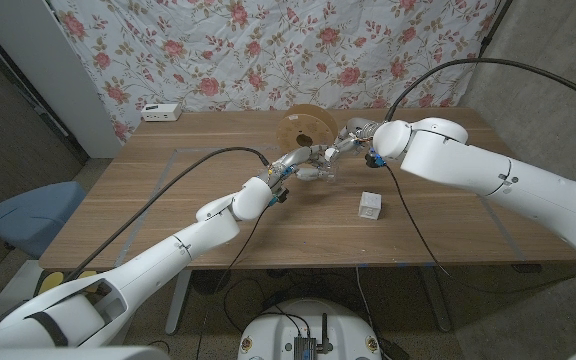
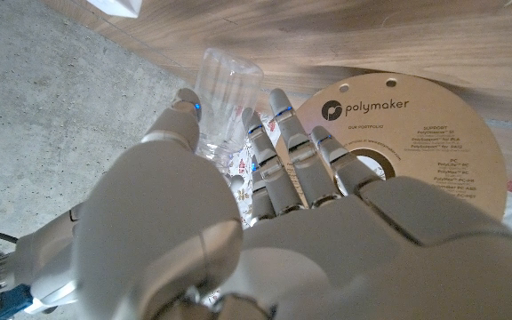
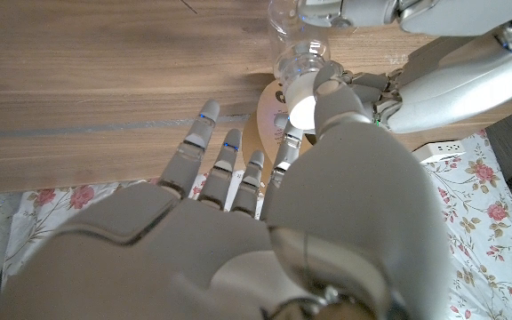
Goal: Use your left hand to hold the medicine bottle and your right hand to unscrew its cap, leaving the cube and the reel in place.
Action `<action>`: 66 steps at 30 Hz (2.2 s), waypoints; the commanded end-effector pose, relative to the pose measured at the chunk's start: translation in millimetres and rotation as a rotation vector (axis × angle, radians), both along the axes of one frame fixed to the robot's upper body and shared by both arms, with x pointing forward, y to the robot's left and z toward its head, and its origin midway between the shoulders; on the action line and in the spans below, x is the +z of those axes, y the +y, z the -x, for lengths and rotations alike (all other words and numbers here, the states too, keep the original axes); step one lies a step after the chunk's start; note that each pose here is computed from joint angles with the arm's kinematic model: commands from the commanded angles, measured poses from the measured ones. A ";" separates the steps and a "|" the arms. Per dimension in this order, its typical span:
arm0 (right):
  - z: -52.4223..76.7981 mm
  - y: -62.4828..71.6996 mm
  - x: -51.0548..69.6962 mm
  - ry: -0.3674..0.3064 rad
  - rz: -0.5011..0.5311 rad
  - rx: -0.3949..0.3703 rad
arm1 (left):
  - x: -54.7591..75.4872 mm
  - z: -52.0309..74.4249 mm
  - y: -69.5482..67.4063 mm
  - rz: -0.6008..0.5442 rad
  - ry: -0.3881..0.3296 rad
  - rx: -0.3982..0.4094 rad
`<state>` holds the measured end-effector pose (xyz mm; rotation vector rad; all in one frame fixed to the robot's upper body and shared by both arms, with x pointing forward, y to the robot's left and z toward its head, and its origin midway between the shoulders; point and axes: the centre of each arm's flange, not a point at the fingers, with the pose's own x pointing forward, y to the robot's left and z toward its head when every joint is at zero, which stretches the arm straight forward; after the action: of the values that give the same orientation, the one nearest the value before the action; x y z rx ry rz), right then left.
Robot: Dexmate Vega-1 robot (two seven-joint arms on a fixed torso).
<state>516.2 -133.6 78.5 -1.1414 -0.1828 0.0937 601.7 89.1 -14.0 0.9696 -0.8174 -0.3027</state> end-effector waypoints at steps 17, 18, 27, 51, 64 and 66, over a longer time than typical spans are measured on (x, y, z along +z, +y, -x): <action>9.9 0.3 13.4 -0.009 0.007 0.004 | 1.5 -2.5 3.4 0.002 -0.002 0.004; 10.2 0.4 13.8 -0.009 0.005 0.006 | 1.6 -2.5 3.7 0.002 -0.002 0.004; 14.4 0.1 17.1 -0.016 0.002 0.002 | 3.1 -1.2 7.8 0.004 -0.020 0.005; 31.1 -10.9 16.2 -0.040 0.000 -0.048 | -7.0 18.6 23.2 0.024 -0.038 0.047; 34.4 -16.4 14.2 -0.050 -0.013 -0.084 | -12.4 24.7 41.3 0.059 -0.065 0.062; 34.7 -17.0 14.3 -0.054 -0.015 -0.087 | -12.7 25.1 43.5 0.068 -0.067 0.067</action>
<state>484.2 -146.2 94.2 -1.1422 -0.1854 0.0138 581.7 120.4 -23.6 0.9652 -0.8344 -0.2156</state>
